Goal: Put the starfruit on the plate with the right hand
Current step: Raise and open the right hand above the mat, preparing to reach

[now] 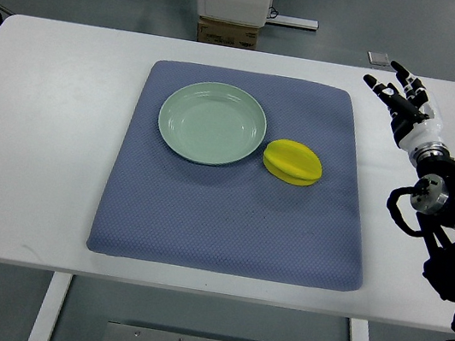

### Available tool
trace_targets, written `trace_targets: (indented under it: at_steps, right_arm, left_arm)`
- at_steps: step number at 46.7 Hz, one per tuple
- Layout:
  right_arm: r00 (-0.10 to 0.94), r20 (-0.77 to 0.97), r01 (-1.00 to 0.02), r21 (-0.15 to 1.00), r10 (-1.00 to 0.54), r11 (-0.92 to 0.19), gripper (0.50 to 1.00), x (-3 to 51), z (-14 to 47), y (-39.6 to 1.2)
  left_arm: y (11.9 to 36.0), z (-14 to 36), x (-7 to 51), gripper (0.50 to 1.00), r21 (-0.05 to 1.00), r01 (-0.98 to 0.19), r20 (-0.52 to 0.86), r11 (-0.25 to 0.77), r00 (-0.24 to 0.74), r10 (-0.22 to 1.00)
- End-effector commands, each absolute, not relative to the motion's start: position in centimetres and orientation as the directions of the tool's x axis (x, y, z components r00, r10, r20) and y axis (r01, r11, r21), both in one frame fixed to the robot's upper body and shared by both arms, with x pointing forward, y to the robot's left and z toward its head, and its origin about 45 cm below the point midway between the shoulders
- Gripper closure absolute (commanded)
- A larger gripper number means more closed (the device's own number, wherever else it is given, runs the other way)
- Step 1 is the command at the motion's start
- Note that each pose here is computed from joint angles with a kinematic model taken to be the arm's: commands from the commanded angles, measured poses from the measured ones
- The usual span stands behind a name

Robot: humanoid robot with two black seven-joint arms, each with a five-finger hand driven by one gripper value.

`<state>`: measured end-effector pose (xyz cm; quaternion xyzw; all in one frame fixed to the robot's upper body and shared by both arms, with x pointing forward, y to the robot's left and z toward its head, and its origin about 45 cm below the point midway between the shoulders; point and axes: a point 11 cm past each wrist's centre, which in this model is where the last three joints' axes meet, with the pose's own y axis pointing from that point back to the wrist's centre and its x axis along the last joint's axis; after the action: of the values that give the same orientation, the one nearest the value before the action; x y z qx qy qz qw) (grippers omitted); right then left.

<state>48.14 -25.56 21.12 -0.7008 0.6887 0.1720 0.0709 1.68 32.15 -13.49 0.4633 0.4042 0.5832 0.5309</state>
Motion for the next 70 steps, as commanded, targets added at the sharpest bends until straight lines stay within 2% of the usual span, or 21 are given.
trace_targets:
  at_steps: [1, 70]
  right_arm:
    - [-0.007, -0.342, -0.989, 0.14, -0.94, -0.043, 0.5, 48.1, 21.0, -25.3]
    - [0.045, -0.304, -0.987, 0.131, -0.951, -0.089, 0.5, 47.9, 20.9, -23.7]
  left_arm:
    - [32.1, -13.5, 1.8, 0.5, 0.963, -0.247, 0.11, -0.108, -0.005, 0.994]
    - [32.2, -13.5, 1.5, 0.5, 0.964, -0.241, 0.113, -0.111, -0.008, 0.994]
